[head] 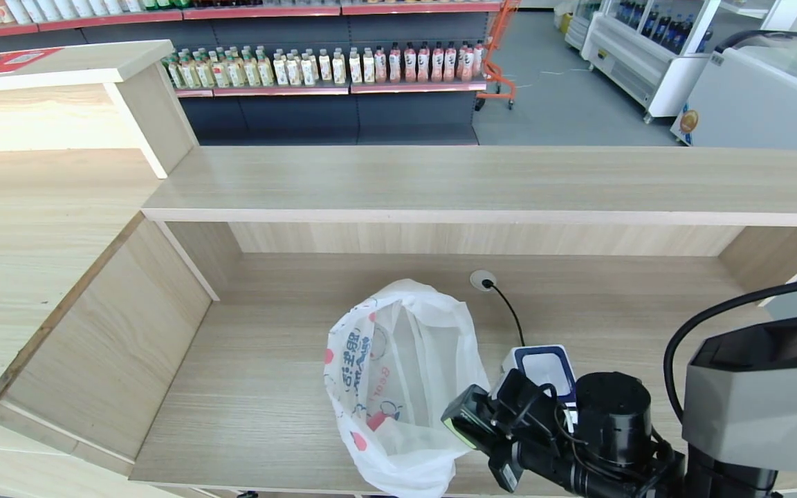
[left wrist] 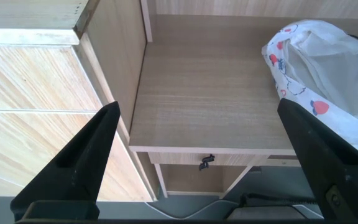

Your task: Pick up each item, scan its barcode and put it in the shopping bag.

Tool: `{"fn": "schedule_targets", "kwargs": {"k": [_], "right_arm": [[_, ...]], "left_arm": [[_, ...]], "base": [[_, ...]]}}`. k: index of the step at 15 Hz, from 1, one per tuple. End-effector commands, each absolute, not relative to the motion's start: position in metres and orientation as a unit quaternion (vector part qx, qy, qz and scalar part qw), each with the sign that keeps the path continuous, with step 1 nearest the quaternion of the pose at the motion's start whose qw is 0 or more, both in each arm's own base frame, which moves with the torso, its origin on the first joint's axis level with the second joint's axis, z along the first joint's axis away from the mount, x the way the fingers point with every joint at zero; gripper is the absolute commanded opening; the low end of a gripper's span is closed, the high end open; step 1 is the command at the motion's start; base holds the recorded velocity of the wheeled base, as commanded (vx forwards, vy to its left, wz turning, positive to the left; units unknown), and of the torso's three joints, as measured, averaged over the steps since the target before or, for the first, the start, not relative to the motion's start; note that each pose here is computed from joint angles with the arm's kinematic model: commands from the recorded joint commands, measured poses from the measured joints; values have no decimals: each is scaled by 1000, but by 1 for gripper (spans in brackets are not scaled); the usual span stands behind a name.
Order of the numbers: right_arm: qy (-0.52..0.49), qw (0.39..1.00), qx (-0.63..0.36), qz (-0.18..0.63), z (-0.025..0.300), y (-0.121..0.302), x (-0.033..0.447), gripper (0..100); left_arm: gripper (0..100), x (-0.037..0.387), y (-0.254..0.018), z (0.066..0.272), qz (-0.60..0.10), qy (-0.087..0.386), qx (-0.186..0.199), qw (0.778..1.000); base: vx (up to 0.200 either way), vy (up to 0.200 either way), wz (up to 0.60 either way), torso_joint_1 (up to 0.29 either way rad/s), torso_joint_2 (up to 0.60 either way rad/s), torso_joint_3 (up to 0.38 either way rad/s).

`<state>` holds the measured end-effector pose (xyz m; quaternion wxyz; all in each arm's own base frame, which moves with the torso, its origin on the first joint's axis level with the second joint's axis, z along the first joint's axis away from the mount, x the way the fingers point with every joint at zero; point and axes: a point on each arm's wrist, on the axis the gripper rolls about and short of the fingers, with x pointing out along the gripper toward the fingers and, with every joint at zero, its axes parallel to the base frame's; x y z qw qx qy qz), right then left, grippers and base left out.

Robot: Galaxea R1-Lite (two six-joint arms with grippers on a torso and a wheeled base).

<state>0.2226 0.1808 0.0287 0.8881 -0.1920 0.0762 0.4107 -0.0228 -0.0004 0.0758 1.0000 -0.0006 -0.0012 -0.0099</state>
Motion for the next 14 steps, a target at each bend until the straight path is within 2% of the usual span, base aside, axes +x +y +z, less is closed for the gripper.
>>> {"fn": "schedule_targets", "kwargs": {"k": [1, 8, 14], "right_arm": [[91, 885, -196, 413, 19, 182, 223, 0], [51, 893, -185, 407, 26, 195, 242, 0], [58, 884, -203, 416, 12, 203, 244, 0]], "left_arm": [[100, -23, 0, 76, -10, -2, -1, 1000], [100, -23, 0, 76, -10, -2, -1, 1000], [100, -23, 0, 76, -10, -2, -1, 1000]], "base": [[0, 0, 0, 0, 0, 0], [0, 0, 0, 0, 0, 0], [0, 0, 0, 0, 0, 0]]}}
